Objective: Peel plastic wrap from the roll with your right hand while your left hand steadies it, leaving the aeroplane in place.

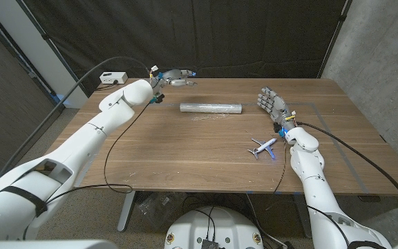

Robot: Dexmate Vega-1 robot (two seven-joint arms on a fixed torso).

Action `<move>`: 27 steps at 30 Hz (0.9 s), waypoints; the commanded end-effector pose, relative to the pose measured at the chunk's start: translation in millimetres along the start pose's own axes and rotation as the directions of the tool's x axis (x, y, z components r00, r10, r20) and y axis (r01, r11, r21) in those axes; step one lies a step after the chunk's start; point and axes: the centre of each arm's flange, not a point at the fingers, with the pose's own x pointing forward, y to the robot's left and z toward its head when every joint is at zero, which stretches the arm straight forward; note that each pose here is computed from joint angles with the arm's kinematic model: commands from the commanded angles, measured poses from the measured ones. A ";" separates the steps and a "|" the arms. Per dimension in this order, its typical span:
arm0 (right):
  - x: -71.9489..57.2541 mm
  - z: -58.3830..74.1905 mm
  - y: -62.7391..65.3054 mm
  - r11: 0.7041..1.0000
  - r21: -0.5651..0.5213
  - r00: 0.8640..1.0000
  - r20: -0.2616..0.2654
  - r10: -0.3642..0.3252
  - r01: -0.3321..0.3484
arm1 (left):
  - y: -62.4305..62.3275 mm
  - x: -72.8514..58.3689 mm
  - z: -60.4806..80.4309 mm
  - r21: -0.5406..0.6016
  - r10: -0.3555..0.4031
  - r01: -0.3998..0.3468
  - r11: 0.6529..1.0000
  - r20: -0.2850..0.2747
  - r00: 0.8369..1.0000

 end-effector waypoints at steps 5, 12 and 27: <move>-1.9 -1.8 -5.0 1.000 0.004 1.000 -0.004 0.004 -0.004 | -4.4 8.3 14.6 0.125 -0.093 0.096 0.988 -0.029 0.995; -4.1 -3.0 -7.7 1.000 0.006 1.000 -0.007 0.002 -0.002 | -7.0 15.0 19.4 0.168 -0.156 0.165 0.972 -0.064 0.986; -6.7 -7.3 -11.2 1.000 0.014 1.000 -0.016 -0.001 0.001 | -15.3 29.4 30.1 0.263 -0.217 0.240 0.934 -0.111 0.970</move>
